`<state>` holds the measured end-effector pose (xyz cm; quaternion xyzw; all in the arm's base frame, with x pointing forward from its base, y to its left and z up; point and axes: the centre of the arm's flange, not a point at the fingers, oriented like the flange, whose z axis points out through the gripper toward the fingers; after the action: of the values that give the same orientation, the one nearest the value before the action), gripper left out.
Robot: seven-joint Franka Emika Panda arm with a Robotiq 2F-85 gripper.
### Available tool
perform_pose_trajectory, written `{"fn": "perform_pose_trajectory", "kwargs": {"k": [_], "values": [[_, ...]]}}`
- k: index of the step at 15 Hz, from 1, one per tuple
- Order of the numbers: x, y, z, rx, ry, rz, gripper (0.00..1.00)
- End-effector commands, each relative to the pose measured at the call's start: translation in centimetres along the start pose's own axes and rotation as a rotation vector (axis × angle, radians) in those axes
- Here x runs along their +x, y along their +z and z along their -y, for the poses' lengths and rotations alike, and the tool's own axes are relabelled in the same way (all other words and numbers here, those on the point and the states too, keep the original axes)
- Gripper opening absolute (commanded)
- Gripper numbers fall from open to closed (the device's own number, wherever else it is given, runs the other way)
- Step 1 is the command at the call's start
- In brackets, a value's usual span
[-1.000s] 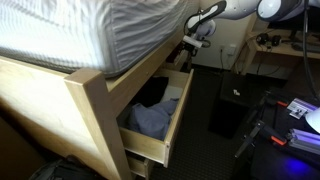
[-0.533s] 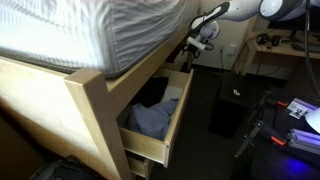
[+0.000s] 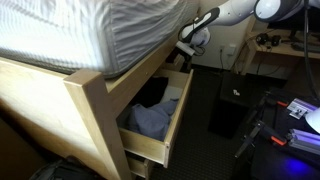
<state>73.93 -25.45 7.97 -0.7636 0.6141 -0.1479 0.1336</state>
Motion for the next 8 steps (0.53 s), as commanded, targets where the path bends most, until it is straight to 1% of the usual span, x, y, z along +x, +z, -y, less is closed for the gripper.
{"fn": "perform_pose_trajectory", "kwargs": {"k": [1, 3, 4, 5, 6, 7, 8], "values": [[-1.7, 0.7, 0.2, -0.028, 0.007, -0.017, 1.0], [-5.2, 1.5, 1.3, -0.059, 0.001, -0.036, 1.0], [-5.7, 1.5, 1.4, -0.067, -0.023, -0.045, 1.0], [-5.5, 1.8, 1.8, -0.1, 0.025, -0.049, 1.0], [-5.1, 2.2, 2.1, -0.1, 0.07, -0.061, 1.0], [-4.8, 2.3, 2.0, -0.125, 0.093, -0.058, 1.0], [-4.4, 2.4, 1.9, -0.134, 0.147, -0.069, 1.0]]}}
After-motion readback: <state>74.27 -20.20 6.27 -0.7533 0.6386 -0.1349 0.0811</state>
